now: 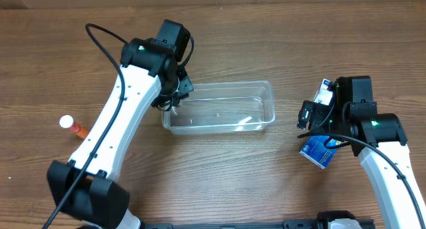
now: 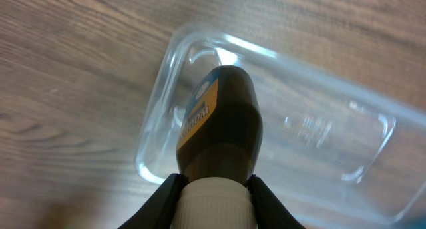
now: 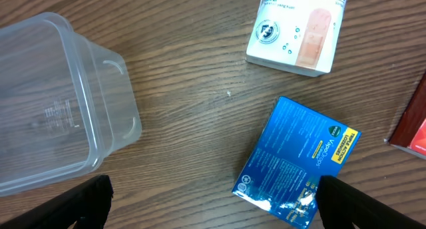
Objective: Pack container
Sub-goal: 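Carry the brown bottle into the container's left end and release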
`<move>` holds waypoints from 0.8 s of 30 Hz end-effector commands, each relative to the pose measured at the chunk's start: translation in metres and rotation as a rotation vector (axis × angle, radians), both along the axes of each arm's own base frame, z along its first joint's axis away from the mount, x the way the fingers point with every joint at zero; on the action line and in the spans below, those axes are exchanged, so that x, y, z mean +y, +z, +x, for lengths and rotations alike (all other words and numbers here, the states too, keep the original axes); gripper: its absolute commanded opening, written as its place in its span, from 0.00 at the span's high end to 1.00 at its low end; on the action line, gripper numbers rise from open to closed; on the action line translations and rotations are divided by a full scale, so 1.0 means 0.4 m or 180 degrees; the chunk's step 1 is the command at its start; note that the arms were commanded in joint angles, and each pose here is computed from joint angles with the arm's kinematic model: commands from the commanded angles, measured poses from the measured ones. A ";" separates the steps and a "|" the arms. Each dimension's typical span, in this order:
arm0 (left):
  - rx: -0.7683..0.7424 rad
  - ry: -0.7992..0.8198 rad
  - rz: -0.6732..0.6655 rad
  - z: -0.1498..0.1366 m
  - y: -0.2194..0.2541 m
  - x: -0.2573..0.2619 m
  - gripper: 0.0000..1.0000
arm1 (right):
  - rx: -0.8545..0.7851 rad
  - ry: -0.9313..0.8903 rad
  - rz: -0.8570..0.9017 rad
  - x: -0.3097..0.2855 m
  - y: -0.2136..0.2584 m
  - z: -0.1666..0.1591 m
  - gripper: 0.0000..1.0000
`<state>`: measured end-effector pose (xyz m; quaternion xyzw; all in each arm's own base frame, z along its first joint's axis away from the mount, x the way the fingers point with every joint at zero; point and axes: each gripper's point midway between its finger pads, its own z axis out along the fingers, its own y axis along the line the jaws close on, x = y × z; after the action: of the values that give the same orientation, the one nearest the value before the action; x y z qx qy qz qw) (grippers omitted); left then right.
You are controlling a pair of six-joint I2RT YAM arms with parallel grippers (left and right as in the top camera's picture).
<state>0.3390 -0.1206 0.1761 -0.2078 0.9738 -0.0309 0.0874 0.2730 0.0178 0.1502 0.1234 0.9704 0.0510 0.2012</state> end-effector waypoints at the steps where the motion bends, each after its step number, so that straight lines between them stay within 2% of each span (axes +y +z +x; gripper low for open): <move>1: 0.0061 0.0431 0.0101 0.050 -0.084 0.003 0.96 | -0.0130 -0.0009 0.0041 0.004 0.033 0.019 0.00; 8: 0.0611 0.0479 0.0256 0.053 -0.258 -0.008 0.96 | -0.0131 -0.0007 0.0040 0.004 0.033 0.019 0.00; 11: 0.0666 0.0476 0.0255 0.056 -0.285 -0.012 0.96 | -0.0131 -0.0009 0.0041 0.004 0.033 0.019 0.00; 12: 0.0667 0.0461 0.0250 0.056 -0.284 -0.013 0.80 | -0.0131 -0.0007 0.0040 0.004 0.033 0.019 0.00; 13: 0.0667 0.0416 0.0238 0.057 -0.283 -0.015 0.59 | -0.0131 -0.0009 0.0041 0.004 0.033 0.019 0.00; 14: 0.0668 0.0256 0.0166 0.060 -0.278 -0.027 0.56 | -0.0131 -0.0009 0.0041 0.004 0.033 0.019 0.00; 16: 0.0612 -0.0022 0.0086 0.075 -0.254 -0.044 0.41 | -0.0133 -0.0007 0.0040 0.004 0.033 0.019 0.00; 21: 0.0432 -0.0154 0.0059 0.105 -0.143 -0.051 0.37 | -0.0132 -0.0009 0.0041 0.004 0.033 0.019 0.00; 24: 0.0210 -0.0138 0.0150 0.118 -0.030 -0.033 0.30 | -0.0135 -0.0008 0.0039 0.003 0.033 0.020 0.00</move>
<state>0.3733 -0.1380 0.1189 -0.1973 0.9803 0.0041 0.0055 0.2732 0.0192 0.1506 0.1227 0.9703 0.0552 0.2010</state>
